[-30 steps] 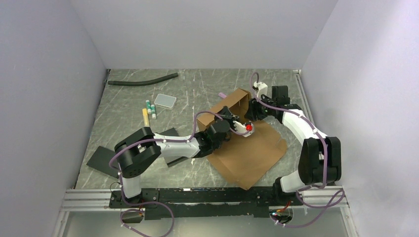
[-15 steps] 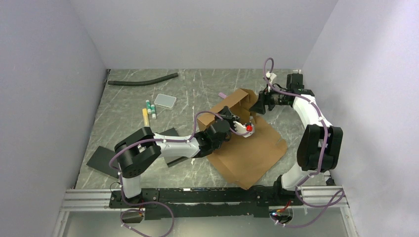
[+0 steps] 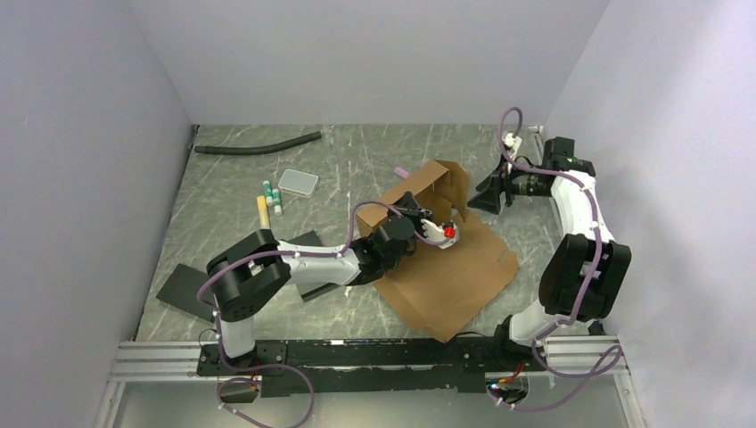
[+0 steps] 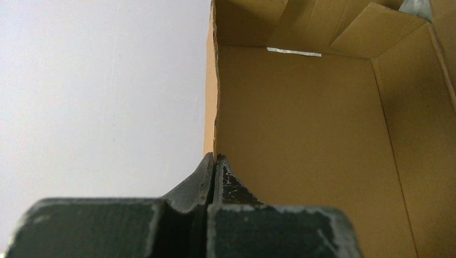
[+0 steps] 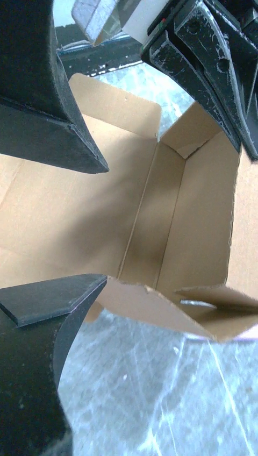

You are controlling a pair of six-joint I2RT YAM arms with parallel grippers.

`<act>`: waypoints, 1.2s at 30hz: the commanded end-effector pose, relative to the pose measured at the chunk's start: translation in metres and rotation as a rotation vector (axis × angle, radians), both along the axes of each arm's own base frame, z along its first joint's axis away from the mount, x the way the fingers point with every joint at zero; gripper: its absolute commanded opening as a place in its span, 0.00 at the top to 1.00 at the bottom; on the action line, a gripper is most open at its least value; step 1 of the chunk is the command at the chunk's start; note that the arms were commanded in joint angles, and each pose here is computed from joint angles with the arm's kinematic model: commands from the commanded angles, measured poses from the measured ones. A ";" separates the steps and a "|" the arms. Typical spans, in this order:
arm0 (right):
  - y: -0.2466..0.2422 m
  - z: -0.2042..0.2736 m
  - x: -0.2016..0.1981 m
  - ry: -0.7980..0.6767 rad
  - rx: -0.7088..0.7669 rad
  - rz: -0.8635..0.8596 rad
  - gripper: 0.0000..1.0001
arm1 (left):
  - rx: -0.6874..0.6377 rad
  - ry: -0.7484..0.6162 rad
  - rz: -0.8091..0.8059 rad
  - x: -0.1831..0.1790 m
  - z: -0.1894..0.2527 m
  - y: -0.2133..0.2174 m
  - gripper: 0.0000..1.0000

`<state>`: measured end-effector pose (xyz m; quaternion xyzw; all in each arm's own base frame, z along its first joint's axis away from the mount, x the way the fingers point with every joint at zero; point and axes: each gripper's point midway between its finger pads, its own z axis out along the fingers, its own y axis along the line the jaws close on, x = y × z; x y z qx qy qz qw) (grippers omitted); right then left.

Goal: Fold the paper box

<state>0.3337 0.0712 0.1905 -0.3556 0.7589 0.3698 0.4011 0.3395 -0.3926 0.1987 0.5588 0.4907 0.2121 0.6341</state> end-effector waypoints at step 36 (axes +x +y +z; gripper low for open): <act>0.032 -0.028 0.085 -0.388 -0.147 0.227 0.22 | -0.061 -0.058 -0.022 -0.008 0.030 -0.003 1.00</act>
